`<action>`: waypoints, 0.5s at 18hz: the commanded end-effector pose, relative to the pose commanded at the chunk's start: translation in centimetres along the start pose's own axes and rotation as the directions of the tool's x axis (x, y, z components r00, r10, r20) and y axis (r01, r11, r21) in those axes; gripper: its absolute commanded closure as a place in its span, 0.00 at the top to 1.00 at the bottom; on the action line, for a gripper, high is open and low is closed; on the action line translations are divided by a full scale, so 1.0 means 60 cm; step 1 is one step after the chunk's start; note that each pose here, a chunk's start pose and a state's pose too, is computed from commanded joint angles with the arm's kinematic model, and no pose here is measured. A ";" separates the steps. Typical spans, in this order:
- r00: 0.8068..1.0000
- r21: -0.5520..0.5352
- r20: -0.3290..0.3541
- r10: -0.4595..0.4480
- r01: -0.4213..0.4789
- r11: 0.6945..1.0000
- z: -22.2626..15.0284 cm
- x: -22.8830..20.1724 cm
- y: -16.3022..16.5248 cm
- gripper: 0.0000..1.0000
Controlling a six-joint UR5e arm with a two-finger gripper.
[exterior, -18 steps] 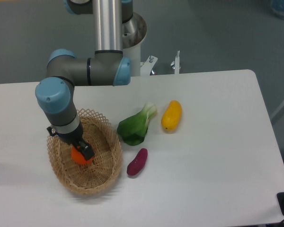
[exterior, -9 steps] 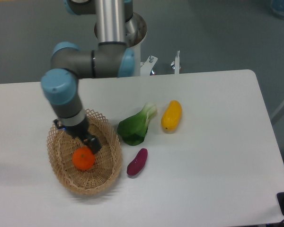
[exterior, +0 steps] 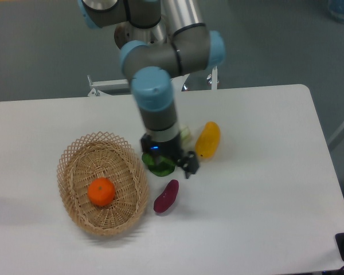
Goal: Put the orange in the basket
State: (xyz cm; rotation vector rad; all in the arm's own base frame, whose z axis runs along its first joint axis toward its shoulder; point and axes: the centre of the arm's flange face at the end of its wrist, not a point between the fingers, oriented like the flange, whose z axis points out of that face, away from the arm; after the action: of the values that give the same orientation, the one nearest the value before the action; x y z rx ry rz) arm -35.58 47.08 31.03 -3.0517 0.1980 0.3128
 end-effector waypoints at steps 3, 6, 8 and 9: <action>1.000 -0.010 -0.003 0.011 -0.011 1.000 0.005 -0.044 0.048 1.00; 1.000 -0.006 0.022 -0.022 0.023 1.000 -0.004 -0.115 0.092 1.00; 1.000 0.006 0.007 -0.012 0.012 1.000 0.011 -0.140 0.108 1.00; 1.000 0.004 0.001 0.007 -0.007 1.000 0.020 -0.148 0.114 1.00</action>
State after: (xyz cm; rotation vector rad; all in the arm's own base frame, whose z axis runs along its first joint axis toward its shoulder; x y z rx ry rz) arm -45.36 41.46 31.31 -3.0472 0.2084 0.3132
